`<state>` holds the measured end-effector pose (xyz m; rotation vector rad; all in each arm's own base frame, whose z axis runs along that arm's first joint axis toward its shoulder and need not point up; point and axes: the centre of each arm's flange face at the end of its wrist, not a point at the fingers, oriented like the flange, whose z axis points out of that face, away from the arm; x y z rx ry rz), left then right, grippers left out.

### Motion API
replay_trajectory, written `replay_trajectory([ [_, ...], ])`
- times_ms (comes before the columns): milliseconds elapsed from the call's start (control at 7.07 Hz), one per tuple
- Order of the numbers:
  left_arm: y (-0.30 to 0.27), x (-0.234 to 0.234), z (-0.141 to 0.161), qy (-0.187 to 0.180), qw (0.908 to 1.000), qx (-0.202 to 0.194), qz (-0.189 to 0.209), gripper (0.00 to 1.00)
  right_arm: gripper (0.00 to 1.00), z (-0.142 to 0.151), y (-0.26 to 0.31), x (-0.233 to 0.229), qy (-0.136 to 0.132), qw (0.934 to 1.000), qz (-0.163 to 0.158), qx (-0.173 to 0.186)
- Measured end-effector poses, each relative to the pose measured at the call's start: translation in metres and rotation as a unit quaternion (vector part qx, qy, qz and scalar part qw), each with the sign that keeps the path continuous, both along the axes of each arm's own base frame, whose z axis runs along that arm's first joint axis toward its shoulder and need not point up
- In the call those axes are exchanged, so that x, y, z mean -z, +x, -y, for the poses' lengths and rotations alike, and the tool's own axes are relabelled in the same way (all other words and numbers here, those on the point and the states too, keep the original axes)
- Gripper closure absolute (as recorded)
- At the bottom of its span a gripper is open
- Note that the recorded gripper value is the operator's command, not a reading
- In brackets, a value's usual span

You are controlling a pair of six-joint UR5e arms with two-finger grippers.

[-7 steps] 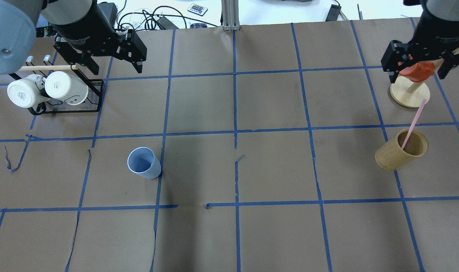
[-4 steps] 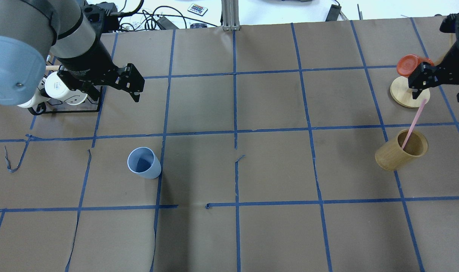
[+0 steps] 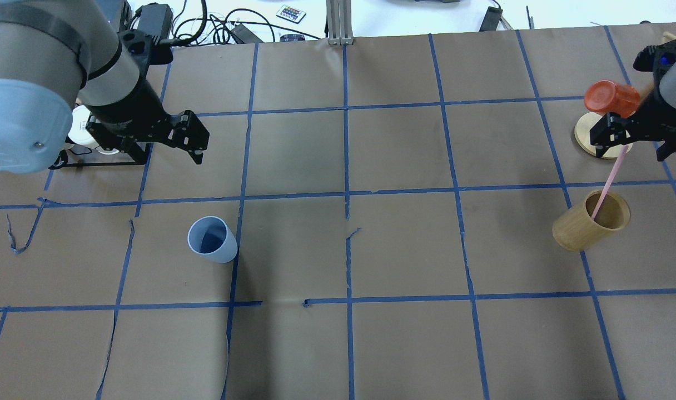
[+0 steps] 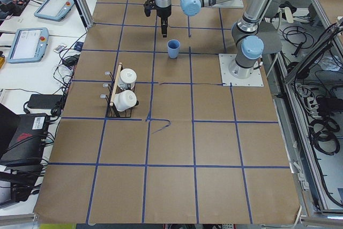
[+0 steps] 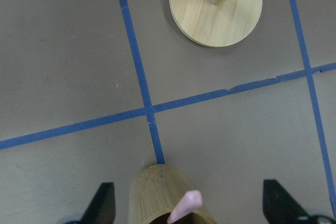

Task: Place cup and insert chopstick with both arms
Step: 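Lower the left gripper and grasp the light-blue cup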

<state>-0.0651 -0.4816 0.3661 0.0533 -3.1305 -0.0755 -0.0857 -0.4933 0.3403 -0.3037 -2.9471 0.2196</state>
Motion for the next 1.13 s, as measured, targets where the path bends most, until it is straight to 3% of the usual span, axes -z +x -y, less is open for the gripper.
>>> replay_trajectory([
  [141, 0.009, 0.028, -0.003, 0.003, 1.0000, -0.007, -0.003, 0.00, 0.39, -0.001, 0.000, 0.005, -0.009, 1.0000, -0.003, 0.000],
  [566, 0.007, 0.085, -0.015, 0.037, 0.9989, -0.020, -0.019, 0.00, 0.32, -0.001, 0.001, 0.005, -0.016, 0.9998, -0.004, 0.008],
  [707, 0.004, 0.097, -0.027, 0.050, 0.9984, -0.016, -0.022, 0.06, 0.33, -0.002, 0.001, 0.003, -0.017, 0.9998, -0.004, 0.010],
  [848, 0.003, 0.104, -0.035, 0.059, 0.9979, -0.014, -0.024, 0.46, 0.44, -0.003, 0.001, 0.001, -0.018, 0.9998, -0.004, 0.011],
  [990, 0.003, 0.110, -0.037, 0.063, 0.9976, -0.013, -0.025, 0.99, 0.59, -0.003, 0.002, -0.001, -0.021, 0.9997, -0.001, 0.011],
  [1131, 0.003, 0.113, -0.036, 0.064, 0.9975, -0.014, -0.027, 1.00, 0.73, -0.003, 0.004, -0.002, -0.025, 0.9996, 0.008, 0.010],
])
